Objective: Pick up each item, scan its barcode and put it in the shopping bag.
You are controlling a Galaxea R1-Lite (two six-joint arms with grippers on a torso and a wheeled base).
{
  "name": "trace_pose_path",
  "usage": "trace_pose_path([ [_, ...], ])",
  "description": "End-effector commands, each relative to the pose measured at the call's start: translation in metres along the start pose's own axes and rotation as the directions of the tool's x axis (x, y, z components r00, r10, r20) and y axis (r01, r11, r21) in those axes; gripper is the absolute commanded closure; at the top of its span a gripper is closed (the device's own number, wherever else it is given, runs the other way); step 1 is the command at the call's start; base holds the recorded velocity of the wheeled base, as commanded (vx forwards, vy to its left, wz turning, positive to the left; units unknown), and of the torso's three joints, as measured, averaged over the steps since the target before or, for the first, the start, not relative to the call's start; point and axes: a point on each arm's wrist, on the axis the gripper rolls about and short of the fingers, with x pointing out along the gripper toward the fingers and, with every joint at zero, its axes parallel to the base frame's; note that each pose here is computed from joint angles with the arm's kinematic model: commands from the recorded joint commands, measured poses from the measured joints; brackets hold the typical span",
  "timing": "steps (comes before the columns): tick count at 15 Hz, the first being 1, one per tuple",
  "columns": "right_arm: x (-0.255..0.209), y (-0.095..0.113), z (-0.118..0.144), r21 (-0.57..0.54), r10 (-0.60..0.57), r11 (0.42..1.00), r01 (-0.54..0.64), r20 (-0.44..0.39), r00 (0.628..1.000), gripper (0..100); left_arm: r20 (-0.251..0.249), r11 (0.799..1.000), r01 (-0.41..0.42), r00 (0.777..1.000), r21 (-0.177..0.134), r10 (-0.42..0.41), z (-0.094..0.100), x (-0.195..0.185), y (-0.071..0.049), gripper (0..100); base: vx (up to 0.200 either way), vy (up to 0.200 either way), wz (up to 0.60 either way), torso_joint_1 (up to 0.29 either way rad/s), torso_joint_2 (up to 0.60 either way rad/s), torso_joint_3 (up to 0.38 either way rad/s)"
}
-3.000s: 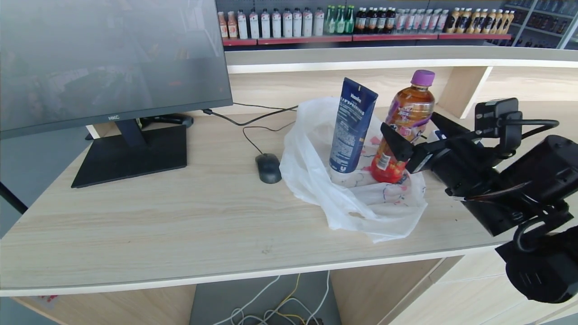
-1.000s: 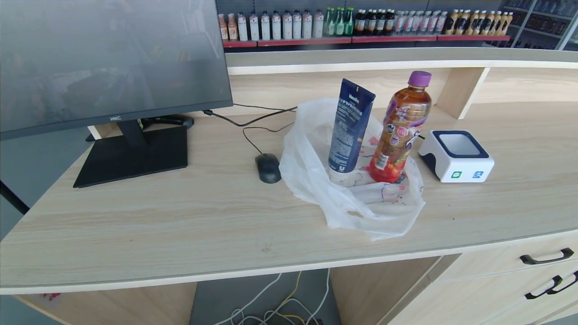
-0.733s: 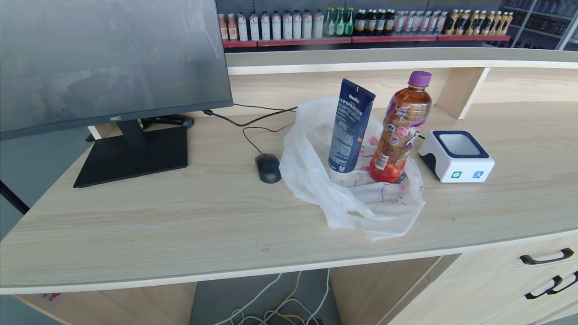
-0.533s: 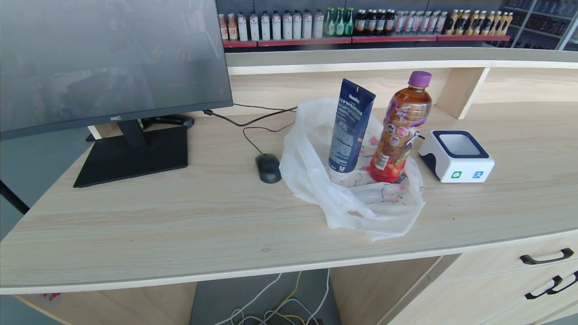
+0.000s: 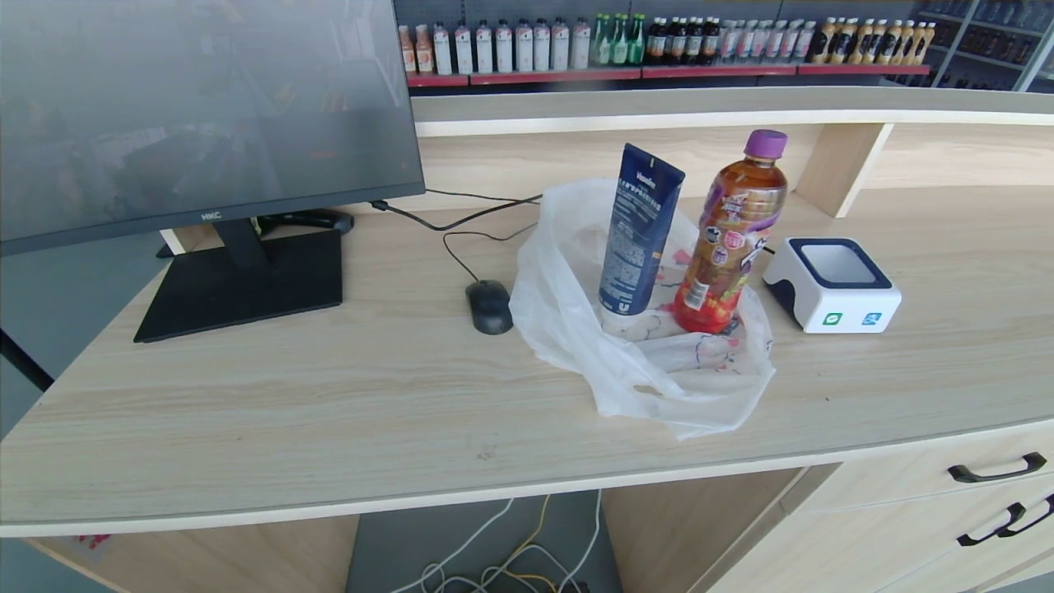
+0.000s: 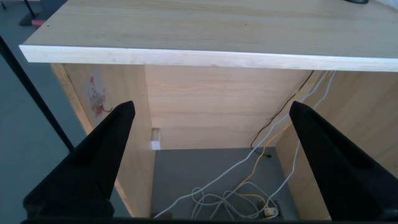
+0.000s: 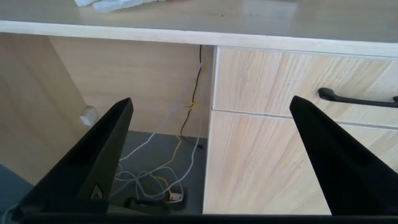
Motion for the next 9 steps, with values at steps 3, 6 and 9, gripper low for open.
trace_pose_path([
  [3,0.0001,0.0000,0.0002,-0.005,0.000,1.000,0.000,-0.001,1.000,0,0.001,1.000,-0.002,1.000,-0.001,0.002,0.0000,0.0000,0.0000,0,0.000,-0.200,0.00,0.004,0.00,0.004],
  [6,0.0002,0.0000,-0.0003,-0.011,0.000,1.000,-0.001,-0.003,1.000,0,0.001,1.000,0.000,1.000,0.000,0.000,0.0000,0.0000,0.0000,0,0.000,-0.200,0.00,0.002,0.00,0.001],
  [9,0.0001,0.0000,0.0002,-0.007,0.000,1.000,0.000,-0.001,1.000,0,0.001,1.000,-0.002,1.000,-0.004,0.002,0.0000,0.0000,0.0000,0,0.000,-0.200,0.00,-0.004,0.00,0.001],
])
